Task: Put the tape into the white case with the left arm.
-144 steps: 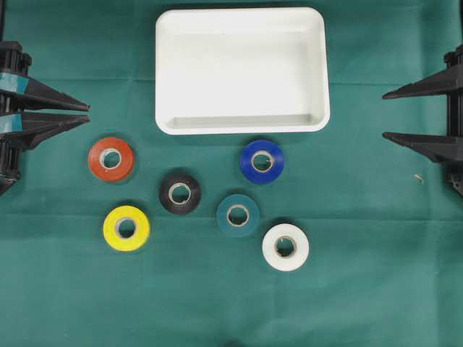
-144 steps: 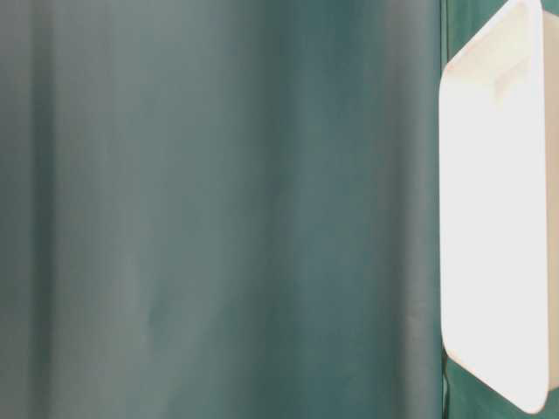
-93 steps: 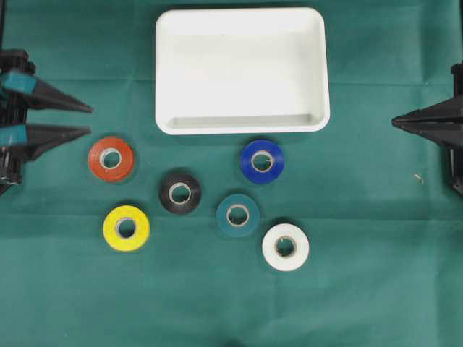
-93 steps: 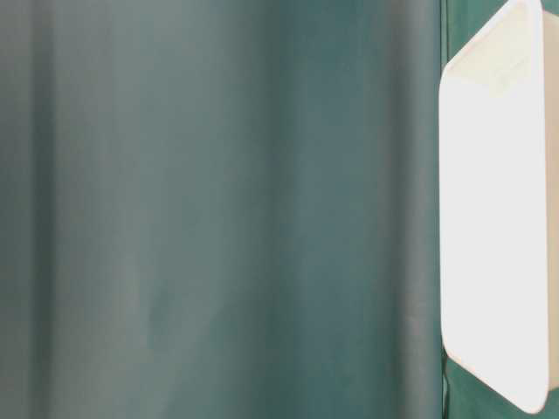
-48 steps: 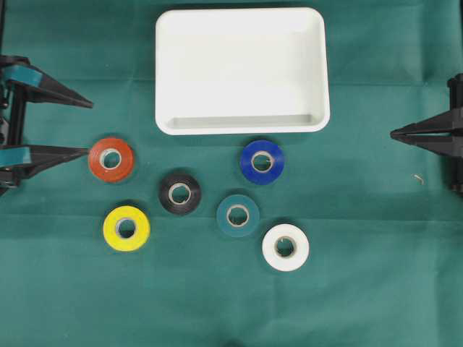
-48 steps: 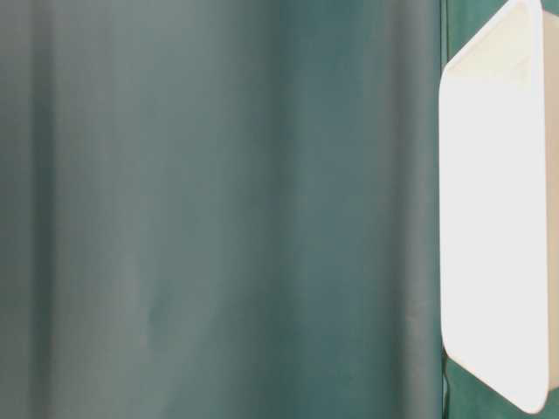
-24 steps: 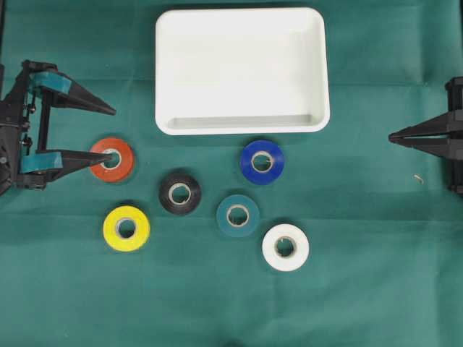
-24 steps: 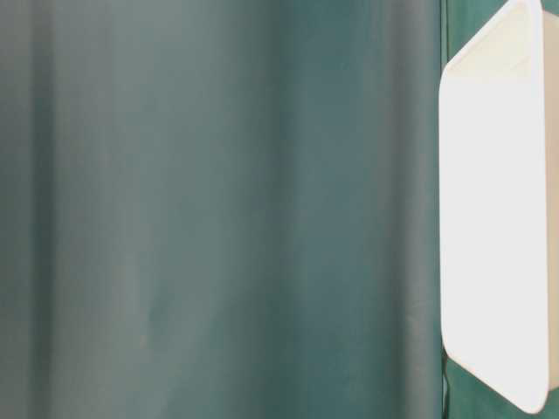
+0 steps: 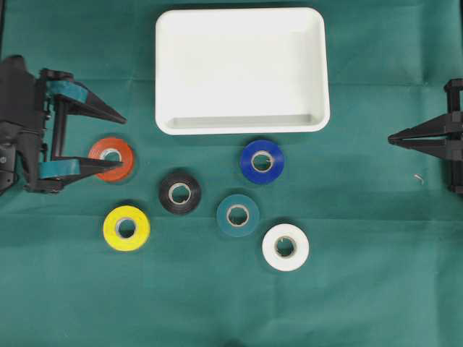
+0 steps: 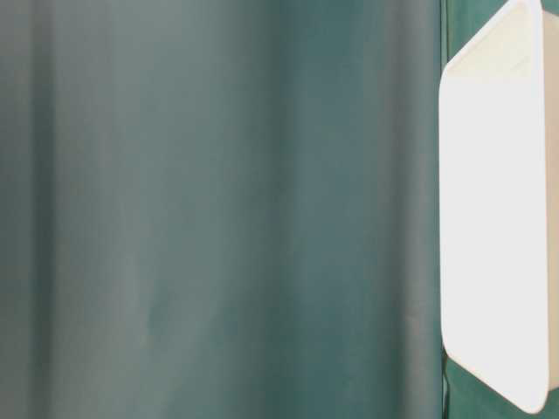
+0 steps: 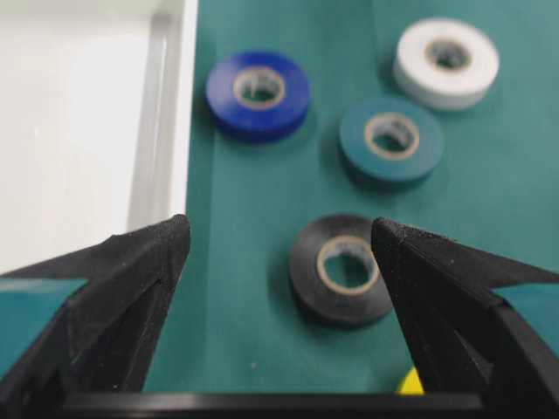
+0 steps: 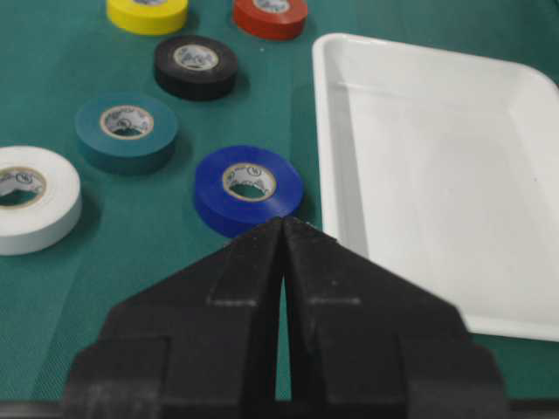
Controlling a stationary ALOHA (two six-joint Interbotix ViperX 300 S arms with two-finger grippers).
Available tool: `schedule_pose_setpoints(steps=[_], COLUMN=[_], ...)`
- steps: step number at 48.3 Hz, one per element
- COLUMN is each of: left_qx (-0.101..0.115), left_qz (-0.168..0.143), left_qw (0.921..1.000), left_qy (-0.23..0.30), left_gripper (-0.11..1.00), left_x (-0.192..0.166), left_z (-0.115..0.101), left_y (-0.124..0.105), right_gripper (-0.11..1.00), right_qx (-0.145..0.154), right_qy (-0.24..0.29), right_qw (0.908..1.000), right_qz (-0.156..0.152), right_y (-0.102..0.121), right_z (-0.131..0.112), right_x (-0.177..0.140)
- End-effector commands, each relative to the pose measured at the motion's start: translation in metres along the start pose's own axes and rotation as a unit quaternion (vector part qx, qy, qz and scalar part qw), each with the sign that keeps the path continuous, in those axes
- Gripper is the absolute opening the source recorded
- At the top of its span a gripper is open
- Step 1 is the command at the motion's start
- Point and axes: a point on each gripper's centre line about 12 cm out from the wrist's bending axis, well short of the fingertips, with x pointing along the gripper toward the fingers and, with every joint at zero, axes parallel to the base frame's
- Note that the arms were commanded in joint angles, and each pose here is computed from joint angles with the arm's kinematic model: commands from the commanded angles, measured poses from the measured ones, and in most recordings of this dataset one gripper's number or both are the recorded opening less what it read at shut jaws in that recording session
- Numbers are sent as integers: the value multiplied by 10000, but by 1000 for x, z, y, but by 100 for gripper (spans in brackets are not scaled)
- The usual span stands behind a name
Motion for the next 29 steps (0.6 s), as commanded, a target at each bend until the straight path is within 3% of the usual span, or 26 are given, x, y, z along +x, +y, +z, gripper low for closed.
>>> schedule_pose_setpoints(steps=[1, 15, 29], left_qx=[5, 55, 76], left_qz=[-28, -105, -109], left_qw=[10000, 9985, 9976], left_qy=[39, 526, 679], left_gripper=[98, 98, 98], left_x=[7, 32, 37], left_z=[8, 1, 0], left_y=[-2, -8, -8], right_gripper=[-9, -9, -9], right_qx=[9, 9, 9], right_qy=[-23, 15, 61], right_qw=[10000, 10000, 10000], right_qz=[-6, -6, -7], right_y=[0, 0, 0], right_z=[2, -1, -2], right_x=[1, 0, 0])
